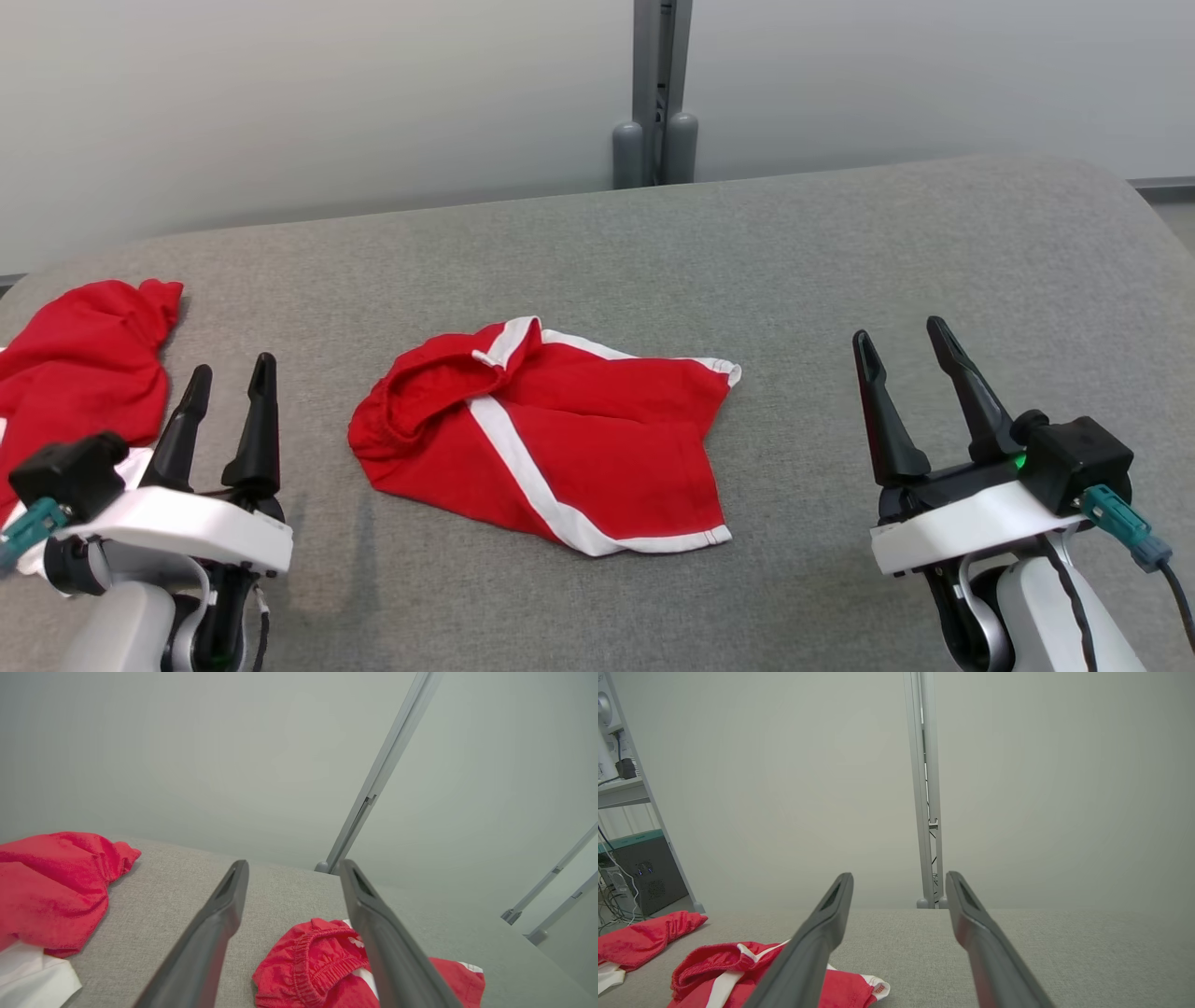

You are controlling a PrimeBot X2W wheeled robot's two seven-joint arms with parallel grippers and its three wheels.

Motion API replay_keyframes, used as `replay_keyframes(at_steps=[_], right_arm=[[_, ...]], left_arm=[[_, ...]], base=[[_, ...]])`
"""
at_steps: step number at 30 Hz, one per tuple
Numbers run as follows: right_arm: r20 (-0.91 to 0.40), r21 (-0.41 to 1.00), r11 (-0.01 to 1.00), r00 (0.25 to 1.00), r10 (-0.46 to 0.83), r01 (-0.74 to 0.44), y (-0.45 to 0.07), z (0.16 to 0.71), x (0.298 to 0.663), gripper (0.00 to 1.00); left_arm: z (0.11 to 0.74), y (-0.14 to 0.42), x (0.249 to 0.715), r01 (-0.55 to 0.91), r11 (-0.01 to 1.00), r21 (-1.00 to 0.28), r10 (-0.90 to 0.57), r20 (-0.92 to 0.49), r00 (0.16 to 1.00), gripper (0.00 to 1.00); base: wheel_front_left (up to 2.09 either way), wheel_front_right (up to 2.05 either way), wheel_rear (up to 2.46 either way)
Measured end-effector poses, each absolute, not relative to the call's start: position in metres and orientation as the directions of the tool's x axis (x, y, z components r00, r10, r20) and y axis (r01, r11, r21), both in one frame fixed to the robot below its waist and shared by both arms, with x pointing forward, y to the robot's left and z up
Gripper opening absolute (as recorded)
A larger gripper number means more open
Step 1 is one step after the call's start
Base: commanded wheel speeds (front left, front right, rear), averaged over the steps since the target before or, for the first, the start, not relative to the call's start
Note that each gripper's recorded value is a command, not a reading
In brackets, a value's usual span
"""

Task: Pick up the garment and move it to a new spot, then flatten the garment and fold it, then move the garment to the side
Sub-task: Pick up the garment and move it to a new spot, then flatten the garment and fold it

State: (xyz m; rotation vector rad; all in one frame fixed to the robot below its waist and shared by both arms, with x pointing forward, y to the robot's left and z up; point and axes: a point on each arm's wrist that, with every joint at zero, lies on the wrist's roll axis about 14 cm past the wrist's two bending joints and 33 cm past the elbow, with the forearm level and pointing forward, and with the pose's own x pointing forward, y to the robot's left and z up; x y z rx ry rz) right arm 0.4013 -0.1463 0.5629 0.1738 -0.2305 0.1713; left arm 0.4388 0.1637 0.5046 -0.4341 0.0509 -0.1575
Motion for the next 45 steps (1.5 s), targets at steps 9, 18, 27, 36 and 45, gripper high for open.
replay_keyframes(at_steps=[9,18,27,36,45], right_arm=[[0.222,0.167,0.965,0.961,0.162,-0.201,-0.142,0.555,0.399,1.0],[0.173,0.165,0.969,0.972,0.157,-0.186,-0.146,0.538,0.392,1.0],[0.151,0.161,0.971,0.977,0.151,-0.175,-0.149,0.531,0.39,1.0],[0.149,0.163,0.971,0.977,0.153,-0.177,-0.147,0.53,0.389,1.0],[0.15,0.164,0.969,0.976,0.16,-0.184,-0.144,0.531,0.388,1.0]], left_arm=[[0.528,0.177,0.407,0.105,0.958,-0.267,-0.083,0.094,0.992,1.0],[0.526,0.176,0.382,0.055,0.958,-0.281,-0.025,0.111,0.994,1.0],[0.522,0.167,0.375,0.066,0.968,-0.241,-0.04,0.114,0.993,1.0],[0.517,0.165,0.372,0.068,0.968,-0.243,-0.043,0.107,0.993,1.0],[0.515,0.166,0.371,0.063,0.968,-0.244,-0.039,0.102,0.994,1.0]], base=[[0.0,0.0,0.0],[0.0,0.0,0.0],[0.0,0.0,0.0],[0.0,0.0,0.0],[0.0,0.0,0.0]])
